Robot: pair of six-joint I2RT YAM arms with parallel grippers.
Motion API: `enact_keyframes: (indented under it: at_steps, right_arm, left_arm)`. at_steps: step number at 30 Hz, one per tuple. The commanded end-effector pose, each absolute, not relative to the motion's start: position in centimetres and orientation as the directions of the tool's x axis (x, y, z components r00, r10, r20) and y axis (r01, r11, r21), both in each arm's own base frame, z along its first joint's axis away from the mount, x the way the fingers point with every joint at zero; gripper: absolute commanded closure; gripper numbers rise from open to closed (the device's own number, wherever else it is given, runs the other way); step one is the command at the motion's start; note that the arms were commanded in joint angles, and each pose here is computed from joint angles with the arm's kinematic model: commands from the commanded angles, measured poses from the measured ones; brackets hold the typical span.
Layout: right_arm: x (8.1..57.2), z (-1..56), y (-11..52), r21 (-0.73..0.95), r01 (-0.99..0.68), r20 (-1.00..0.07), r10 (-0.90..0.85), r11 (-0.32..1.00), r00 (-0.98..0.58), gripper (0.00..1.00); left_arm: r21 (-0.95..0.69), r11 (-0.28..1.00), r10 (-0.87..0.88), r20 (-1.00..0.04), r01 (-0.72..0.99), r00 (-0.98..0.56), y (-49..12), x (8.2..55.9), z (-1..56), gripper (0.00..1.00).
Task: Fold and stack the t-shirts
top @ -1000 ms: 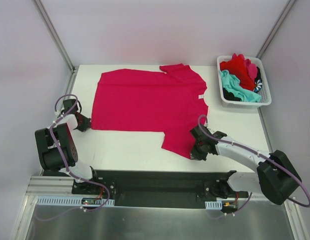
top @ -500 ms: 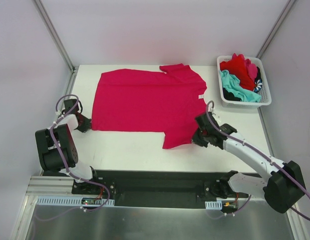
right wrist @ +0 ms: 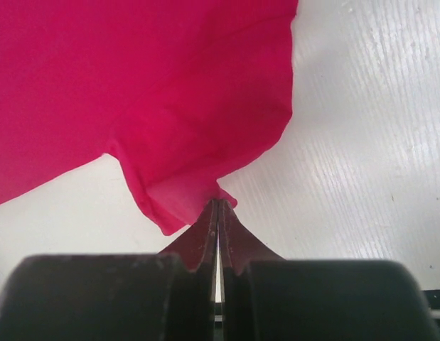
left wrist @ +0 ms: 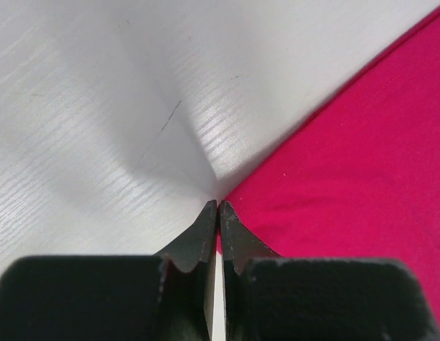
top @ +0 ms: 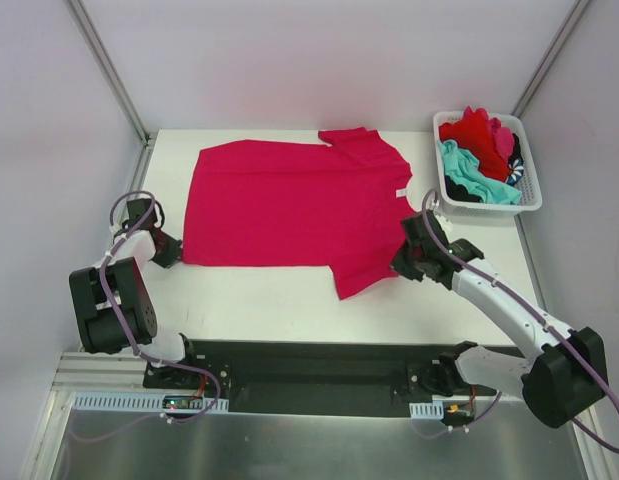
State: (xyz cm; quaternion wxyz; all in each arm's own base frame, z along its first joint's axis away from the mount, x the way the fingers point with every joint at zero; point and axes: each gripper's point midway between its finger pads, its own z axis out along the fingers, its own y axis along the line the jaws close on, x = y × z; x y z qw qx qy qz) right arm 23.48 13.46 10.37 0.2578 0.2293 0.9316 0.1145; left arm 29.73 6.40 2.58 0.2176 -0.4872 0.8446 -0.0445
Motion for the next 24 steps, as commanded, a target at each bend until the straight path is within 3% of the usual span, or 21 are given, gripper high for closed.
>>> enact_keyframes:
  at_steps: [1, 16, 24]
  right_arm:
    - [25.0, 12.5, 13.7, 0.368, 0.327, -0.481, 0.48, 0.87, -0.734, 1.0]
    - [25.3, 13.2, 12.9, 0.379, 0.333, -0.509, 0.495, 0.863, -0.704, 1.0]
    - [29.0, 17.5, 11.2, 0.388, 0.31, -0.591, 0.492, 0.868, -0.639, 1.0]
  left_arm:
    - [-0.295, 0.525, -0.838, -0.341, -0.798, -0.425, 6.0, 29.8, 3.9, 1.0]
    - [-0.282, 0.541, -0.821, -0.38, -0.792, -0.426, 6.1, 29.8, 5.1, 1.0]
    - [-0.296, 0.56, -0.805, -0.416, -0.774, -0.423, 6.9, 32.0, 7.7, 1.0]
